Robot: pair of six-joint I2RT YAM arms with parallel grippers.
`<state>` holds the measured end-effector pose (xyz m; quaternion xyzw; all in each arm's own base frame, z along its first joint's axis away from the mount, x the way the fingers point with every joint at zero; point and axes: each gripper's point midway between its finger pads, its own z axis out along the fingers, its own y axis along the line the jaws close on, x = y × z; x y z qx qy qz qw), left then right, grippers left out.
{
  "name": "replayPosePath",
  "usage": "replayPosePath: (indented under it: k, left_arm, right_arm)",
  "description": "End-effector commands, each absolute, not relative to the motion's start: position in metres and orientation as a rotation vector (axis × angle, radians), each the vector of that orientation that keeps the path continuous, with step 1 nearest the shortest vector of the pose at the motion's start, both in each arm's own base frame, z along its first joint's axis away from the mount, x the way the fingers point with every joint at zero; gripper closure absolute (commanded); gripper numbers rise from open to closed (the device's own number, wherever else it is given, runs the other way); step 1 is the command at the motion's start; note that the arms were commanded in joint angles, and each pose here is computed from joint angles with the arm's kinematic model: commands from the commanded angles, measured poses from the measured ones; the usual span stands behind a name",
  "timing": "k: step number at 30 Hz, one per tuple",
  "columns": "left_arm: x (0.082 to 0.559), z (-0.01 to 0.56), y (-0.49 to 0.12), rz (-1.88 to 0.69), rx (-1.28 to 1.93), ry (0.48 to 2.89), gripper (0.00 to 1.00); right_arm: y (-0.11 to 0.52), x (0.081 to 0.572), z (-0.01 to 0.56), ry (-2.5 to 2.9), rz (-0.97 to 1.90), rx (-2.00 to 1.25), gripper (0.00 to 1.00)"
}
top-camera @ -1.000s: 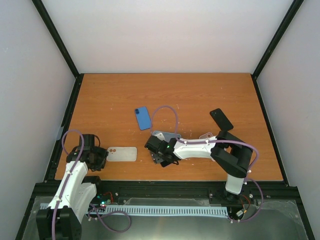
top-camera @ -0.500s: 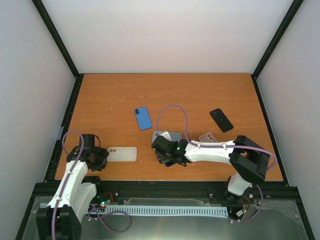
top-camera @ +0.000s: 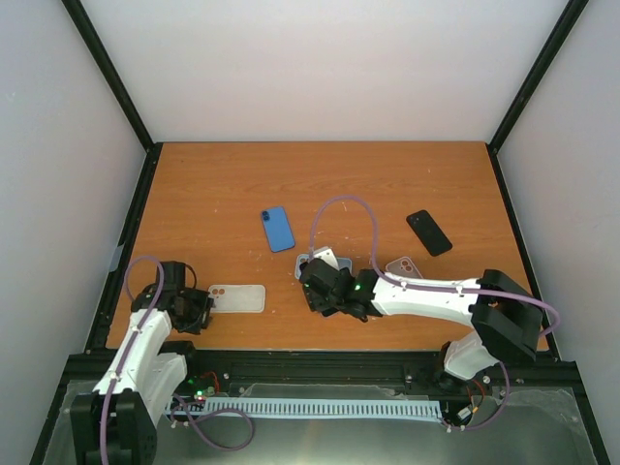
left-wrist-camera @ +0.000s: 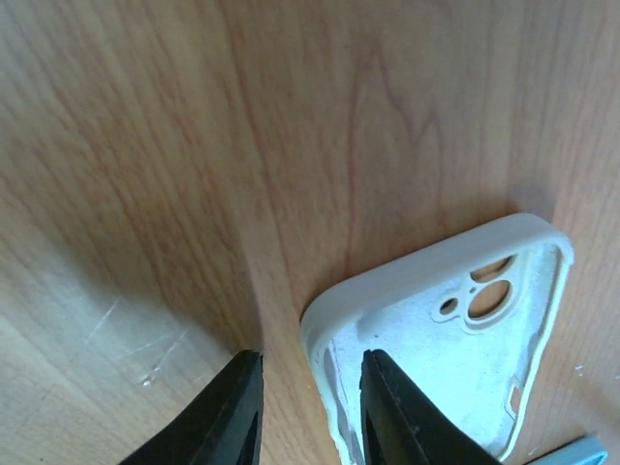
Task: Put the phone into the phone case
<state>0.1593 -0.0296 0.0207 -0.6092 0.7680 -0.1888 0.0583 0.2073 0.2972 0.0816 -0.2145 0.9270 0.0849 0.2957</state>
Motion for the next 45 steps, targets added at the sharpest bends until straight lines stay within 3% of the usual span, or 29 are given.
replayPosePath:
  k: [1, 4, 9, 10, 22, 40, 43, 45]
  left_arm:
    - [0.161, 0.016, -0.031, -0.582, -1.9, 2.31, 0.72]
    - [0.162, 0.012, -0.03, -0.576, -1.909, 2.314, 0.77]
    - [0.17, 0.013, -0.029, -0.585, -1.844, 2.33, 0.99]
    - [0.172, 0.014, -0.03, -0.59, -1.833, 2.333, 1.0]
    - [0.202, 0.041, -0.048, -0.613, -1.397, 2.518, 1.0]
    - [0.209, 0.028, -0.181, -0.44, -0.695, 2.979, 0.99]
    - [0.214, 0.028, -0.184, -0.437, -0.683, 2.976, 0.94]
    - [0.219, 0.033, -0.187, -0.46, -0.666, 2.958, 0.79]
  right_arm:
    - [0.295, 0.212, 0.098, 2.407, 0.243, -0.516, 0.47]
    - [0.293, 0.212, 0.1, 2.403, 0.244, -0.507, 0.48]
    - [0.287, 0.211, 0.112, 2.38, 0.257, -0.487, 0.48]
    - [0.285, 0.211, 0.115, 2.372, 0.261, -0.483, 0.48]
    - [0.286, 0.199, 0.154, 2.298, 0.49, -0.434, 0.48]
    - [0.297, 0.18, 0.148, 2.233, 0.746, -0.452, 0.49]
    - [0.301, 0.178, 0.145, 2.227, 0.777, -0.456, 0.49]
    - [0.305, 0.177, 0.146, 2.222, 0.794, -0.467, 0.49]
